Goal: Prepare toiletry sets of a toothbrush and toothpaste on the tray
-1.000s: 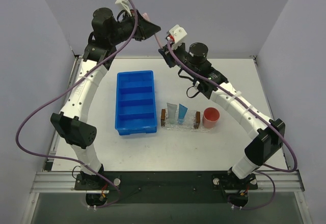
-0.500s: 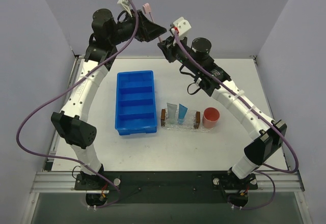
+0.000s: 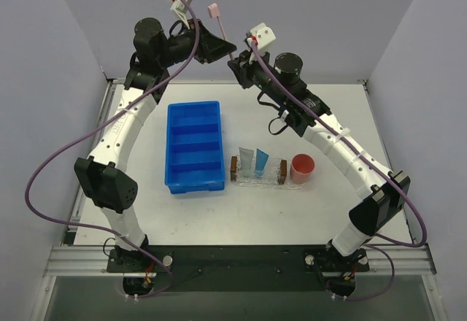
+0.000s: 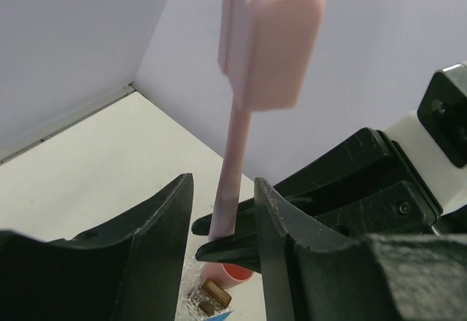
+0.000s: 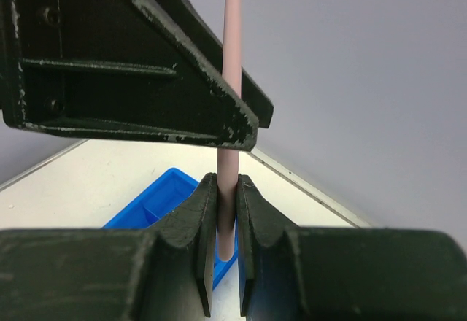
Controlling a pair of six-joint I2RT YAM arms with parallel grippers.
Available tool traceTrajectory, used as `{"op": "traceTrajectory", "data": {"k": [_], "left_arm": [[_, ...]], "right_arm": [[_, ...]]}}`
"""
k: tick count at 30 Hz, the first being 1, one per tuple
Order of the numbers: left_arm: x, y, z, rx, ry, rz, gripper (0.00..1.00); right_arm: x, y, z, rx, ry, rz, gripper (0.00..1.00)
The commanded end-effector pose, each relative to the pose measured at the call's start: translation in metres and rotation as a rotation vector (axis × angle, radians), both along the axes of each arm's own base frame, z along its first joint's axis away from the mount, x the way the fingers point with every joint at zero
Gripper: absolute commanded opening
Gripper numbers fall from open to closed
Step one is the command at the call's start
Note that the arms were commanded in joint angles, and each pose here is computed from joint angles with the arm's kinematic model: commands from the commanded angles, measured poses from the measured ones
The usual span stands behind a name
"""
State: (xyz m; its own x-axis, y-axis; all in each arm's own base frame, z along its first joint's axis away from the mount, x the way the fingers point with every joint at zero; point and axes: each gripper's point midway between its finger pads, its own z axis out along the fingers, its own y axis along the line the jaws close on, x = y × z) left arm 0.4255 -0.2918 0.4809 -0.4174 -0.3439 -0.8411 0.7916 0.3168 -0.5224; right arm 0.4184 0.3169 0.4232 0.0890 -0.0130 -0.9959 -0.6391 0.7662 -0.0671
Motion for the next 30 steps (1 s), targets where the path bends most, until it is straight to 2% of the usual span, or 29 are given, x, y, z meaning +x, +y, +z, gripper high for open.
{"op": "traceTrajectory", "data": {"k": [1,5,11,18,22,23,24,26,27,29,30], "left_arm": [[-0.024,0.002,0.031,-0.040,-0.096,-0.040,0.49],[-0.024,0.002,0.030,-0.040,-0.093,-0.039,0.48],[-0.023,0.000,0.032,-0.048,-0.099,-0.046,0.39],[-0.025,-0.006,0.033,-0.052,-0.107,-0.067,0.24],[-0.025,-0.009,0.033,-0.057,-0.108,-0.076,0.10],[-0.025,-0.009,0.033,-0.059,-0.107,-0.078,0.03],[-0.026,-0.010,0.033,-0.060,-0.108,-0.082,0.00],[-0.025,-0.011,0.034,-0.060,-0.111,-0.083,0.00],[-0.025,-0.011,0.033,-0.058,-0.111,-0.086,0.00],[-0.025,-0.011,0.032,-0.046,-0.123,-0.083,0.00],[-0.025,-0.010,0.032,-0.039,-0.129,-0.080,0.00]], "right_arm": [[0.002,-0.008,0.038,0.077,-0.061,-0.027,0.00],[0.003,-0.009,0.037,0.077,-0.058,-0.030,0.00],[0.004,-0.009,0.035,0.072,-0.054,-0.030,0.00],[0.004,-0.009,0.037,0.077,-0.056,-0.031,0.00],[0.003,-0.010,0.038,0.077,-0.058,-0.031,0.00],[0.002,-0.010,0.037,0.076,-0.055,-0.030,0.00],[0.002,-0.009,0.037,0.075,-0.051,-0.027,0.00],[0.001,-0.008,0.035,0.072,-0.042,-0.022,0.00],[0.000,-0.009,0.035,0.070,-0.040,-0.020,0.09],[-0.002,-0.010,0.034,0.063,-0.031,-0.021,0.19],[-0.002,-0.010,0.034,0.060,-0.029,-0.021,0.28]]}}
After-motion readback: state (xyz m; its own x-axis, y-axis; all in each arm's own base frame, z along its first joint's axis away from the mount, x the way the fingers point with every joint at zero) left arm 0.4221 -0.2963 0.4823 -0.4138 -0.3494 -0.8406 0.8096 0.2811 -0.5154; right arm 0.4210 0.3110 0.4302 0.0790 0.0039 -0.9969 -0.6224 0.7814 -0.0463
